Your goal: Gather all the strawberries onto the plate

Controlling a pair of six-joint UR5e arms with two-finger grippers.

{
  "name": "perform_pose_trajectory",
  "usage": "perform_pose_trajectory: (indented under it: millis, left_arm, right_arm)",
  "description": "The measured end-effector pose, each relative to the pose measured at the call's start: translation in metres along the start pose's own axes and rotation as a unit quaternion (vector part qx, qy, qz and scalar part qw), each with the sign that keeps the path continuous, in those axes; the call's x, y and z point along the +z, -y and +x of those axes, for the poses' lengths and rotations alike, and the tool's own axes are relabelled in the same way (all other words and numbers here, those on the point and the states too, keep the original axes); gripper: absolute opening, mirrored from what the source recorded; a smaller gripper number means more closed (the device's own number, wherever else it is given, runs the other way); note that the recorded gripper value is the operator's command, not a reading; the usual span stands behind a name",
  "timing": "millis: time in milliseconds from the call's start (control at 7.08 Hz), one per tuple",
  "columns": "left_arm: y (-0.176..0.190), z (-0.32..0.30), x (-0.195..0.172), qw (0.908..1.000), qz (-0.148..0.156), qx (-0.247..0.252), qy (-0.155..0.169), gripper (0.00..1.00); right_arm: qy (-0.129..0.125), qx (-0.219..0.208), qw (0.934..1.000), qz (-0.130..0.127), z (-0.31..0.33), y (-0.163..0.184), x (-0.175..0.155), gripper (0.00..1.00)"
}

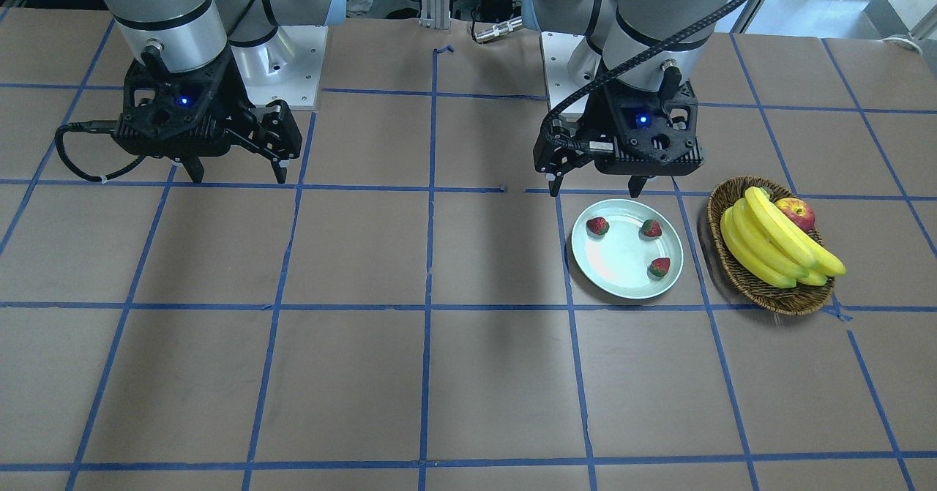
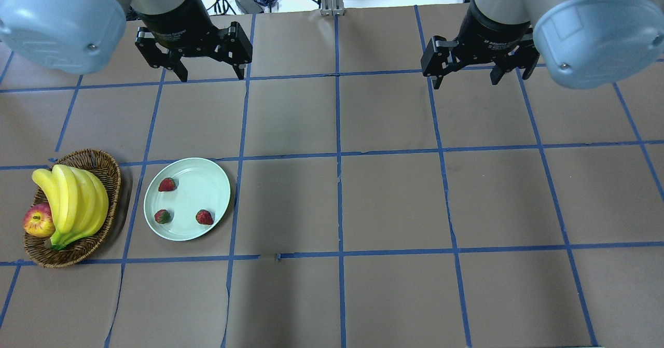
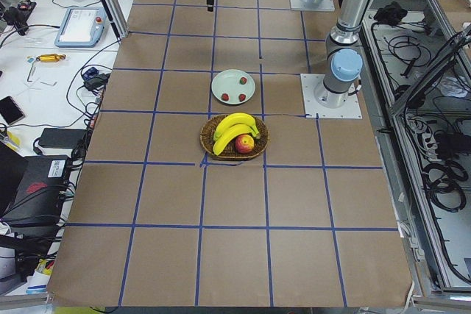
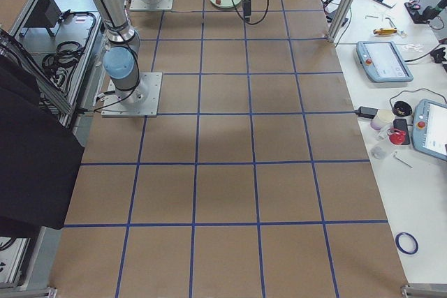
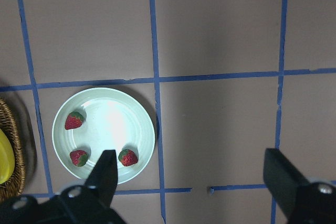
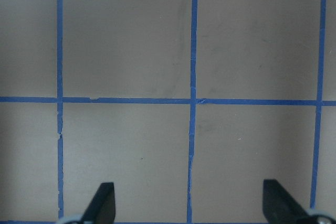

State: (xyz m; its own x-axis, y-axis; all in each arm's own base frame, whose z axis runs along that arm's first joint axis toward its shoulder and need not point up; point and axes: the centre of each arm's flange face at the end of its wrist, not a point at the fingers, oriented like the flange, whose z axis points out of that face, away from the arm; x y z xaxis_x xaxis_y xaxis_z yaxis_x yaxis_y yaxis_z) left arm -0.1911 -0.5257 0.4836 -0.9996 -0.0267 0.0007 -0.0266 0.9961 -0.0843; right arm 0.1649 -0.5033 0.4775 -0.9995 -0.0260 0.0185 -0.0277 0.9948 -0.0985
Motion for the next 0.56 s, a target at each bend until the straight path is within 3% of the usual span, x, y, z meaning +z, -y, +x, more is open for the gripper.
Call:
perform_pose_trajectory:
  millis: [565]
  left_arm:
    - [-0.010, 0.002, 0.021, 0.9997, -0.006, -0.022, 0.002, 1.00]
  right_arm:
    - [0.003, -0.001, 1.0000, 0.001, -0.001, 0.000, -0.005, 1.00]
